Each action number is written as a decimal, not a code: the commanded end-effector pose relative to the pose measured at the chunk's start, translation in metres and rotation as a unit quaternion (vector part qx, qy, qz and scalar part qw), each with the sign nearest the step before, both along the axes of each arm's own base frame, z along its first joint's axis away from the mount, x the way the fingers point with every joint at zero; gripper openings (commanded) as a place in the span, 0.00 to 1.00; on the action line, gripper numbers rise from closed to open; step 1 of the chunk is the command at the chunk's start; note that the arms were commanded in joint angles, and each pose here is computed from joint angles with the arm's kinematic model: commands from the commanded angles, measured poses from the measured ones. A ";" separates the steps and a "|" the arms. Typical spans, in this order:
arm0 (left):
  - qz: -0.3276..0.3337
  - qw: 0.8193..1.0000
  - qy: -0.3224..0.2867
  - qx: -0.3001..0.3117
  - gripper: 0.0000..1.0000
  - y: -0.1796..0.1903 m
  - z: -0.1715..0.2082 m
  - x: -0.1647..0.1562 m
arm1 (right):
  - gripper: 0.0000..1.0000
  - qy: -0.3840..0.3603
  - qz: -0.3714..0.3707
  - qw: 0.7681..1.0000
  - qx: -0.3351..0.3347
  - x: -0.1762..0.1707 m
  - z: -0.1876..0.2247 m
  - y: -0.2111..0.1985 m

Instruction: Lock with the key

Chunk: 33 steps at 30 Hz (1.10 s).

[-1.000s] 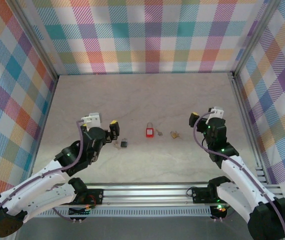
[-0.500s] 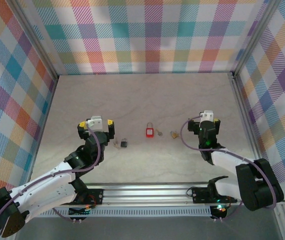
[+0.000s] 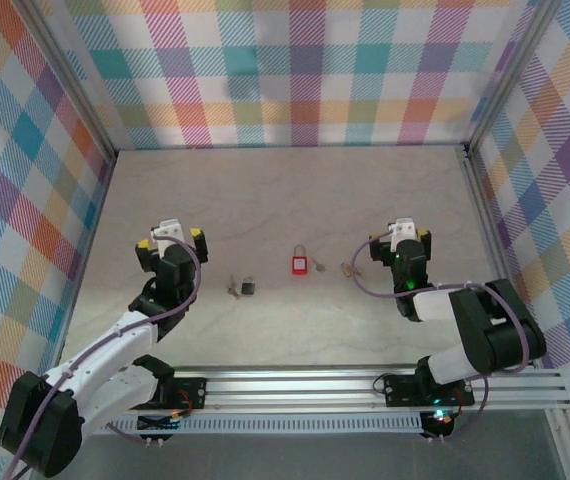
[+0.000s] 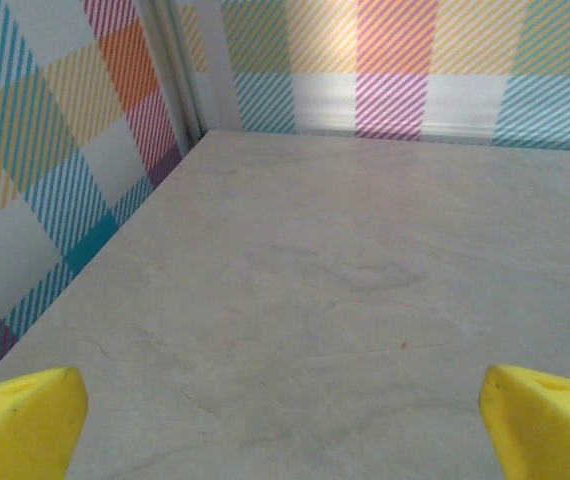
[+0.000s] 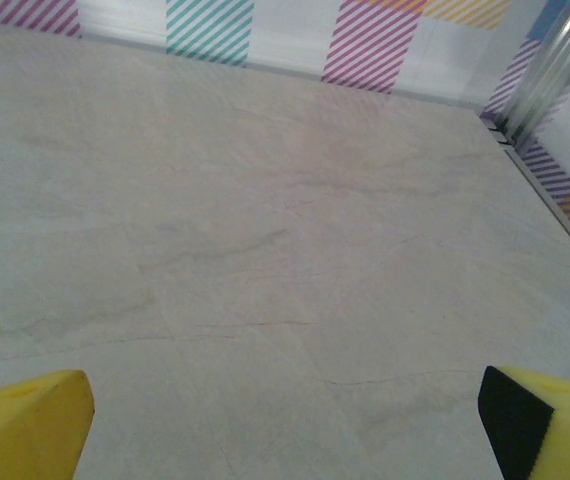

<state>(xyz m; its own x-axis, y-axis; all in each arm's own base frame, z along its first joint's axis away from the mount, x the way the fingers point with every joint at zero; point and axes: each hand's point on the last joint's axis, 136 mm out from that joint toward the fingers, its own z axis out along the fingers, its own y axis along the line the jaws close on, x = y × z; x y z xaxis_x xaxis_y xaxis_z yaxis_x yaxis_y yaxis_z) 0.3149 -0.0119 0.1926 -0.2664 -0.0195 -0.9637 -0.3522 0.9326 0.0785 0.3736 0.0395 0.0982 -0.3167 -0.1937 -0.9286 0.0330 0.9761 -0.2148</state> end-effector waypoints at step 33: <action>-0.006 0.997 0.005 -0.078 1.00 0.043 -0.034 0.042 | 0.99 0.019 0.051 0.990 0.133 0.025 -0.005 -0.018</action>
<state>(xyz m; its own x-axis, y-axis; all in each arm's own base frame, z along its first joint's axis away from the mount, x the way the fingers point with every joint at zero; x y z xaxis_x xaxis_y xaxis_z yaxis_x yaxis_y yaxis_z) 0.3525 0.0251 0.1549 -0.3078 -0.1736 -0.9355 -0.3481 0.9356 -0.0591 0.3969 0.0161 0.0890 -0.3685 0.0087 -0.9296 -0.0419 0.9988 0.0260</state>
